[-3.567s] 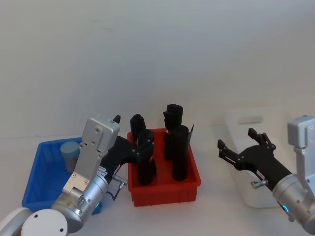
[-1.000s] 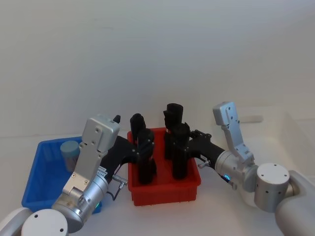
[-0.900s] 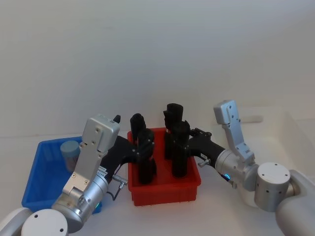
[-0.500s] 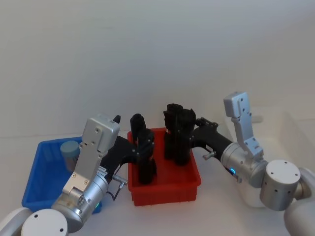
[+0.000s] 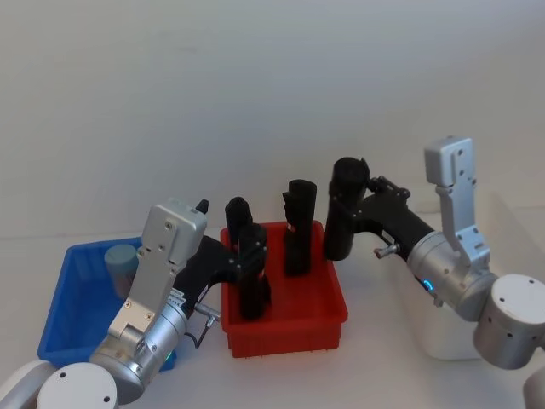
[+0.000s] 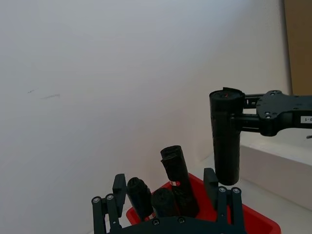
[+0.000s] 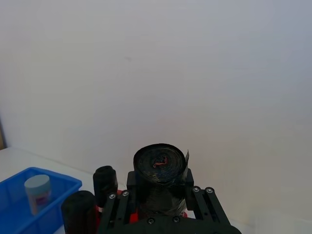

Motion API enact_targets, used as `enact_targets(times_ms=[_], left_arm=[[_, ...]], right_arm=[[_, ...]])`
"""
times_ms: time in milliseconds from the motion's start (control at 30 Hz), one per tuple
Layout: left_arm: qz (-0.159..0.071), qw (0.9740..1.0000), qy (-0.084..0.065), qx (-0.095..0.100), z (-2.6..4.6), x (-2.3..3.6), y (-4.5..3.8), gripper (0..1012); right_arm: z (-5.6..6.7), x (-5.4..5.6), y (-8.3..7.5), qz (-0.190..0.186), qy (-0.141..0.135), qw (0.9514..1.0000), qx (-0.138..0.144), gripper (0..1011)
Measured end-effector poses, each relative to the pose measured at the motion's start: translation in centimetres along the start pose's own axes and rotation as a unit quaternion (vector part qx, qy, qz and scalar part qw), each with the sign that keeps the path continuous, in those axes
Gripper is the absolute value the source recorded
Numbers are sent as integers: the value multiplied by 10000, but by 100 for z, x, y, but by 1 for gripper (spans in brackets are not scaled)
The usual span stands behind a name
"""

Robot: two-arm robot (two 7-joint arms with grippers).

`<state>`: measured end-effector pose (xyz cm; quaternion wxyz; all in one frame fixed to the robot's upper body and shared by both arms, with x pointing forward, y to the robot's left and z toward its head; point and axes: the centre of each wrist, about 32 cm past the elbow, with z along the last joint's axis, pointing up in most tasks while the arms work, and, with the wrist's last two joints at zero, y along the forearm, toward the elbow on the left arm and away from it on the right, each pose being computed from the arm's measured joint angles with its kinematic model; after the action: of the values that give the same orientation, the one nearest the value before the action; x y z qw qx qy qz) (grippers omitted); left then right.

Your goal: Pick the cotton swabs from the blue box and place them into the white box.

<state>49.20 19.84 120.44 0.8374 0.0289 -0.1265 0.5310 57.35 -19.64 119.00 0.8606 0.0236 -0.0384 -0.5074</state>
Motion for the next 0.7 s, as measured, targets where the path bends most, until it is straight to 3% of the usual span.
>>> enact_targets(times_ms=[367,700], left_arm=[[0,10000,0,0,0,0,0,1004],[0,10000,0,0,0,0,0,1004]], right_arm=[[213,49,-253,-659,-92,9977,84,527],[292,172,-468,-1280,-133,9917,1,527]])
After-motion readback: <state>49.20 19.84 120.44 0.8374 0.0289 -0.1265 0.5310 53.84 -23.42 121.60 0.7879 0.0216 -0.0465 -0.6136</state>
